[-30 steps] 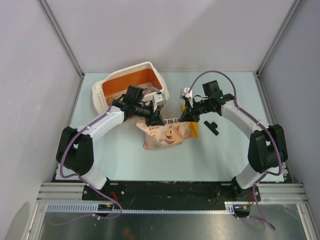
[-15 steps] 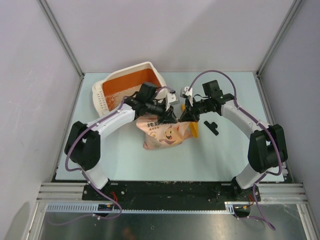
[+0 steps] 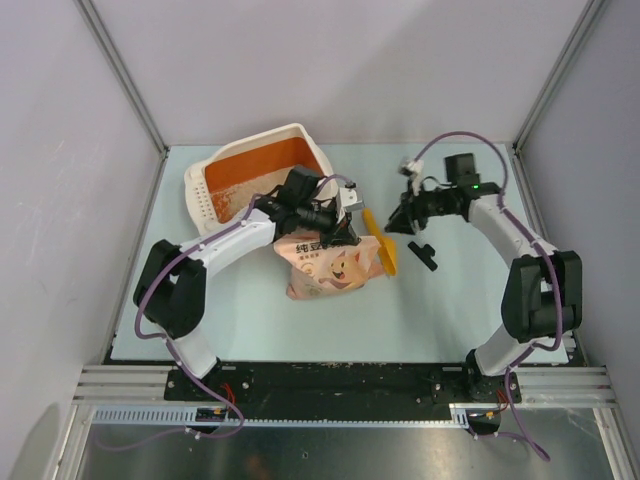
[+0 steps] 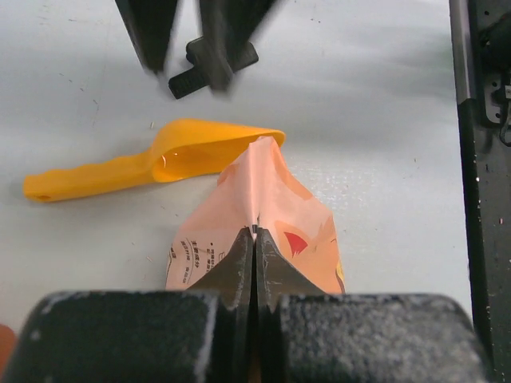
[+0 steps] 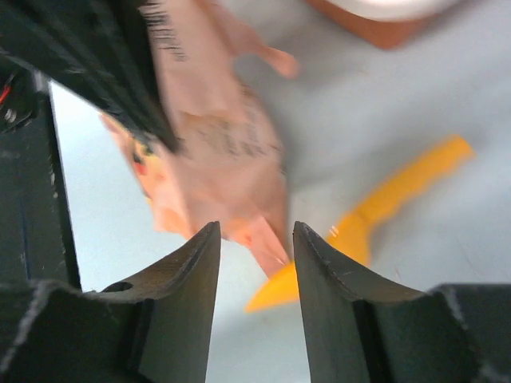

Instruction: Fill the litter box with clean litter

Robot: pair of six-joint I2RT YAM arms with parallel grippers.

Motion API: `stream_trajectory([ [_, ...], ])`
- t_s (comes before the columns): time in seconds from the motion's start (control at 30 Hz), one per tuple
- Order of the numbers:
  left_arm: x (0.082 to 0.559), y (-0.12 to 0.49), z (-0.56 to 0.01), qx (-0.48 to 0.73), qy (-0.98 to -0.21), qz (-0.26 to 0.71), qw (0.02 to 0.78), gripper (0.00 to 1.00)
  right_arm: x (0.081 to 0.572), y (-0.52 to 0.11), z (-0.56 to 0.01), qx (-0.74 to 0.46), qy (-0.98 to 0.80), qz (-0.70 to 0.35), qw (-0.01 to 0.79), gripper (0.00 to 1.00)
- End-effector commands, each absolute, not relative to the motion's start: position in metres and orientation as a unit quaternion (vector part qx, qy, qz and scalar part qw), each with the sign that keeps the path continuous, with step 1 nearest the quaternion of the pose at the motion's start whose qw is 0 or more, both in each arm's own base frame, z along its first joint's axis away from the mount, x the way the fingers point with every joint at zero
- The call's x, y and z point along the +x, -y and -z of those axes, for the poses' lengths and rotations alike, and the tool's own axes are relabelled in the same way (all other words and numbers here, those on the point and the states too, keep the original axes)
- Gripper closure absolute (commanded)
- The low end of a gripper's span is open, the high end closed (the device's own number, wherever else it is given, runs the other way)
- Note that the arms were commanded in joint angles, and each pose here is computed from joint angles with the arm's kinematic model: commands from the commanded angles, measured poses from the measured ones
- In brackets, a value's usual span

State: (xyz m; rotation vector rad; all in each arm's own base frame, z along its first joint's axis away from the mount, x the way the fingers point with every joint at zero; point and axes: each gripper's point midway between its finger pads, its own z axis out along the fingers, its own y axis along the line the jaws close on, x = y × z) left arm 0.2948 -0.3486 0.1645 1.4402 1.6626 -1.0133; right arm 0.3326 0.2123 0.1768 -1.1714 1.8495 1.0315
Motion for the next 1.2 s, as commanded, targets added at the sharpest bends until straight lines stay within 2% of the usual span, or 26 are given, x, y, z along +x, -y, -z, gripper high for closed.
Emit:
stream_trajectory([
  [0.0,0.288,0.356,-0.173,0.553,-0.636,0.407,0.352,1.0,0.373,-0.147,-0.184,-0.353,-0.772,-0.366,0.382,0.52],
  [0.2,0.287,0.357,-0.174,0.551,-0.636,0.41,0.351,1.0,0.381,-0.098,-0.102,-0.293,-0.874,-0.263,0.286,0.51],
  [0.37,0.287,0.356,-0.173,0.549,-0.639,0.41,0.349,1.0,0.378,-0.067,-0.07,-0.252,-0.909,-0.229,0.239,0.51],
  [0.57,0.286,0.357,-0.172,0.548,-0.641,0.412,0.347,1.0,0.377,-0.054,-0.062,-0.239,-0.92,-0.213,0.228,0.51],
  [1.0,0.285,0.358,-0.17,0.548,-0.64,0.414,0.344,1.0,0.36,-0.055,-0.038,-0.209,-0.928,-0.246,0.185,0.63],
  [1.17,0.286,0.358,-0.17,0.548,-0.642,0.412,0.344,1.0,0.36,-0.056,-0.032,-0.202,-0.929,-0.251,0.18,0.64],
])
